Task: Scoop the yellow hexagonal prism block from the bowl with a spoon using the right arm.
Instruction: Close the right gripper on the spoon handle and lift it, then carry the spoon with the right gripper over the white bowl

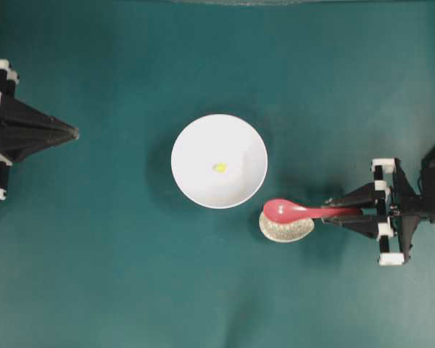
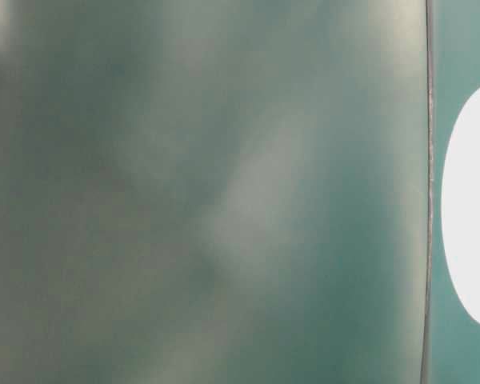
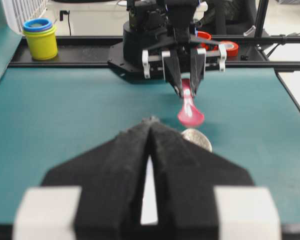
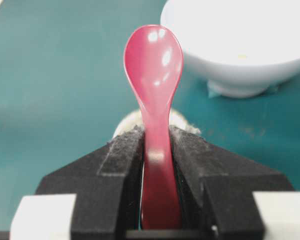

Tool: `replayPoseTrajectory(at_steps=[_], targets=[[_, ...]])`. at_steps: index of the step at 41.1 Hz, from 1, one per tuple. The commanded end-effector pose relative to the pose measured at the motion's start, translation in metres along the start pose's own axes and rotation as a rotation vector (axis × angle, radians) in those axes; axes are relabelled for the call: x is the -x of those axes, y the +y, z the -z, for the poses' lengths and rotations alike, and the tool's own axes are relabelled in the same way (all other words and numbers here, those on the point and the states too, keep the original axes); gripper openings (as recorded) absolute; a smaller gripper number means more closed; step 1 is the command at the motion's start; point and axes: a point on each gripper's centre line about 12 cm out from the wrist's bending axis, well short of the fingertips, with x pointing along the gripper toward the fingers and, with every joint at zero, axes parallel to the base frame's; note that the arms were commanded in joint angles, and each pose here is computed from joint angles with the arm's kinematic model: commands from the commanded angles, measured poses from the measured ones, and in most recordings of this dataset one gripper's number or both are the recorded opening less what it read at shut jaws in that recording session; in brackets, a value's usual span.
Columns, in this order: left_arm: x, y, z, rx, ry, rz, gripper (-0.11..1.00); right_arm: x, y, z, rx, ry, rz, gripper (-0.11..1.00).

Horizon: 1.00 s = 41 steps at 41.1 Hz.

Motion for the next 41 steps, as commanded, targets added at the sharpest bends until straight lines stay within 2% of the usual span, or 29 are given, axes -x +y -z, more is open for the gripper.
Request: replayPoseTrajectory(at_steps=[1, 15, 30, 41], targets=[[-0.002, 0.000, -0.007, -0.003, -0.005, 0.000, 0.02, -0.001, -0.003, -0.013, -0.021, -0.039, 0.015, 0.24], [-0.002, 0.001, -0.007, -0.002, 0.005, -0.002, 0.02, -0.014, -0.017, -0.051, -0.035, -0.027, 0.082, 0.24], [-0.003, 0.001, -0.010, -0.002, -0.021, -0.002, 0.02, -0.039, -0.032, -0.102, -0.016, 0.168, 0.074, 0.24], [-0.003, 0.001, -0.011, 0.000, -0.032, -0.002, 0.02, -0.051, -0.050, -0.117, -0.045, 0.281, 0.090, 0.24]])
